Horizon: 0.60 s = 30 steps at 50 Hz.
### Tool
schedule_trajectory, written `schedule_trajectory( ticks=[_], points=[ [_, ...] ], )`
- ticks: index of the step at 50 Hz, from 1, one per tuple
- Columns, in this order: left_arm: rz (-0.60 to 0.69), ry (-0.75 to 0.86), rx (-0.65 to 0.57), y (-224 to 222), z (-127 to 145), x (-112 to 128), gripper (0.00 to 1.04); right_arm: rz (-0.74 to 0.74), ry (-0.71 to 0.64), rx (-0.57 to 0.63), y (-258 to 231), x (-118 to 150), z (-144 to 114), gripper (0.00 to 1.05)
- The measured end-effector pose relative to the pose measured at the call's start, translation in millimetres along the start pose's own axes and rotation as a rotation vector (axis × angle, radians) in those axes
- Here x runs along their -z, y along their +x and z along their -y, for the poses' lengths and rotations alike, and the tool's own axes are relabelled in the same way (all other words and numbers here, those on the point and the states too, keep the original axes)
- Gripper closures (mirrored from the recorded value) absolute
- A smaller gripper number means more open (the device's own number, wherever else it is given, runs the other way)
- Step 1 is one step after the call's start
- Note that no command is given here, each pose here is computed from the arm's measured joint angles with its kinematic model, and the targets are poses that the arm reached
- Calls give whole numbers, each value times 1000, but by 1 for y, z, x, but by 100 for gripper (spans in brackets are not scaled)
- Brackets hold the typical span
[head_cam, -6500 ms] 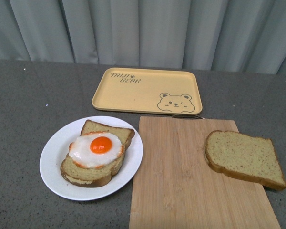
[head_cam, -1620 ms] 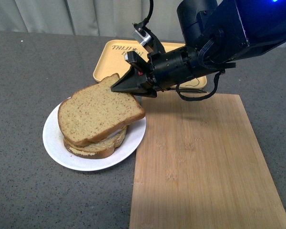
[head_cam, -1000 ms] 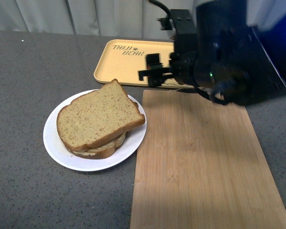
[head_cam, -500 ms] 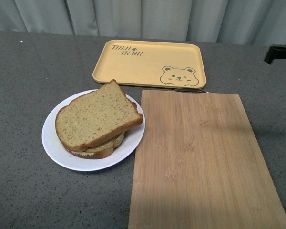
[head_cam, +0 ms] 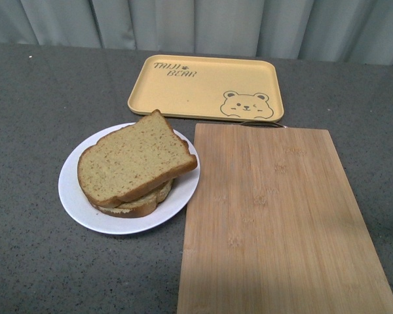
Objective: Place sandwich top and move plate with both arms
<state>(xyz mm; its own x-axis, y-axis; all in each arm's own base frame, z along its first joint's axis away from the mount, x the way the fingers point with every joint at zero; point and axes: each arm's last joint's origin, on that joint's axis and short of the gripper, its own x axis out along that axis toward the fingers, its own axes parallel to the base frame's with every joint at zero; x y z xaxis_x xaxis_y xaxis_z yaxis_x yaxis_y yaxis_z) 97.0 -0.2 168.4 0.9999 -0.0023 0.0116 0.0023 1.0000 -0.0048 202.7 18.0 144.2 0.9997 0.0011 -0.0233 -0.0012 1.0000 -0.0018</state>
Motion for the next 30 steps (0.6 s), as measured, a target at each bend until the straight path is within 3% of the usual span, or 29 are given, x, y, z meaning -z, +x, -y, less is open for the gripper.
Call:
schedule_trajectory(
  ticks=[30],
  points=[
    [0,0,0,0,0,0,7,4,2,-2,-52,-16,18,104]
  ],
)
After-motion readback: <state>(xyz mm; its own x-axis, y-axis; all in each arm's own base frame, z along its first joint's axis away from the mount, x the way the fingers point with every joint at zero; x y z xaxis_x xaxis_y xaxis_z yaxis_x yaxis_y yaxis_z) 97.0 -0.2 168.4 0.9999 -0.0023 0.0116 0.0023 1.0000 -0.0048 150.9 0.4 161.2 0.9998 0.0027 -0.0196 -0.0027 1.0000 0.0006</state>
